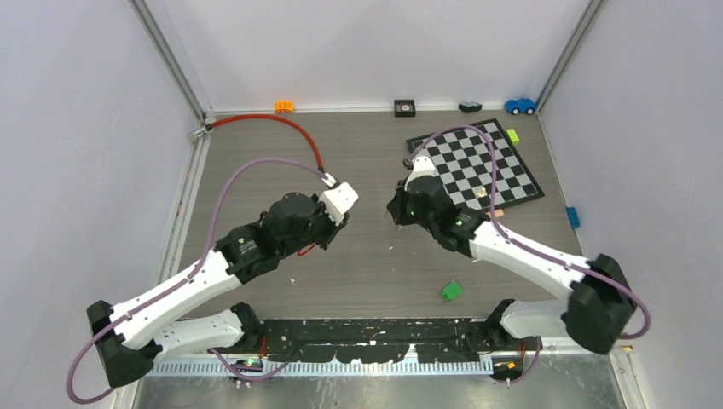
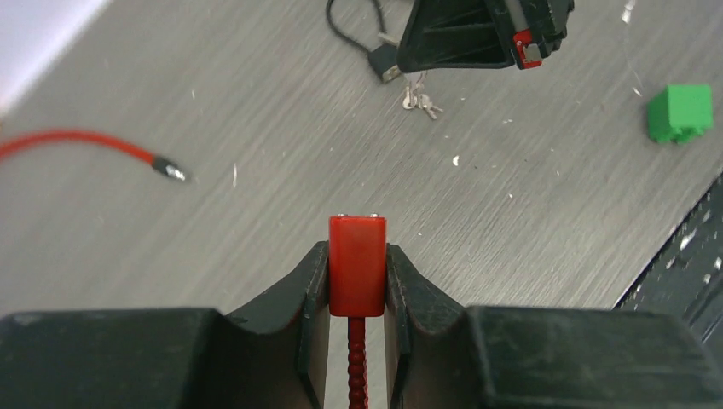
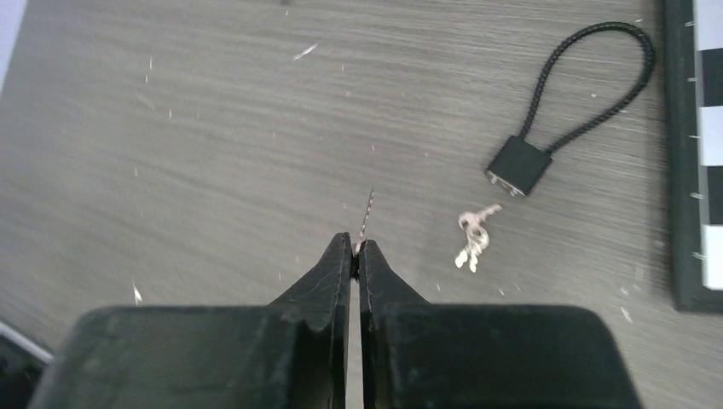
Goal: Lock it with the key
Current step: Place the key at the center of the board.
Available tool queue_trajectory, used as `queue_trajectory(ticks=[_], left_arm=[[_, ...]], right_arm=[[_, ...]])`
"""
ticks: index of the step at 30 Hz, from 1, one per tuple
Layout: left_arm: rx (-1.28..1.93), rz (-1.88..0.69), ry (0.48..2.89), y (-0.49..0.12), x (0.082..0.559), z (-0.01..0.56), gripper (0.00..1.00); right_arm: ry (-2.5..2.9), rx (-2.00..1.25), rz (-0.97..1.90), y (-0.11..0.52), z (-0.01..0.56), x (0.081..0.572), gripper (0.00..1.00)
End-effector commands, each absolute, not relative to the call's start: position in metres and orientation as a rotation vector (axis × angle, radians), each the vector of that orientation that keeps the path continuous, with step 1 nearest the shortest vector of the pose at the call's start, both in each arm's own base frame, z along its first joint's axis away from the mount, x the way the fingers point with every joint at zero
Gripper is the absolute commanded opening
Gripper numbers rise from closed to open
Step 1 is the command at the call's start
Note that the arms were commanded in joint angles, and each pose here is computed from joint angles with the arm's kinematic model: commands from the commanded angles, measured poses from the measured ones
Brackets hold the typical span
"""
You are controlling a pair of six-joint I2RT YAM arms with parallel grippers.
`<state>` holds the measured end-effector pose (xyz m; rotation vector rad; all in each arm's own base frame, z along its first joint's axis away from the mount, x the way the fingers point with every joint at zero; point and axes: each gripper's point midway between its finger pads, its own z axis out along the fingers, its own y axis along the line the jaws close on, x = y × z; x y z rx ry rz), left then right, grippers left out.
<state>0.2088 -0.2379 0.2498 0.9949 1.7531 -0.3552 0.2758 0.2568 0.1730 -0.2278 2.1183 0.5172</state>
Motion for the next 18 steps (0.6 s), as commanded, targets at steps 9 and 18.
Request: queue_trajectory(ticks=[9,18], left_arm=[[0.52,-0.492,1.944,-0.222,0.251,0.223,0.03],[0.47,-0.641,2.041,-0.255,0.273,0.199,0.2]], right_arm=[[2.145,-0.025,0.622,0.29,0.165,0.336,0.85],[2.121,-0.002,0.511,0.213,0.188,0.275,0.86]])
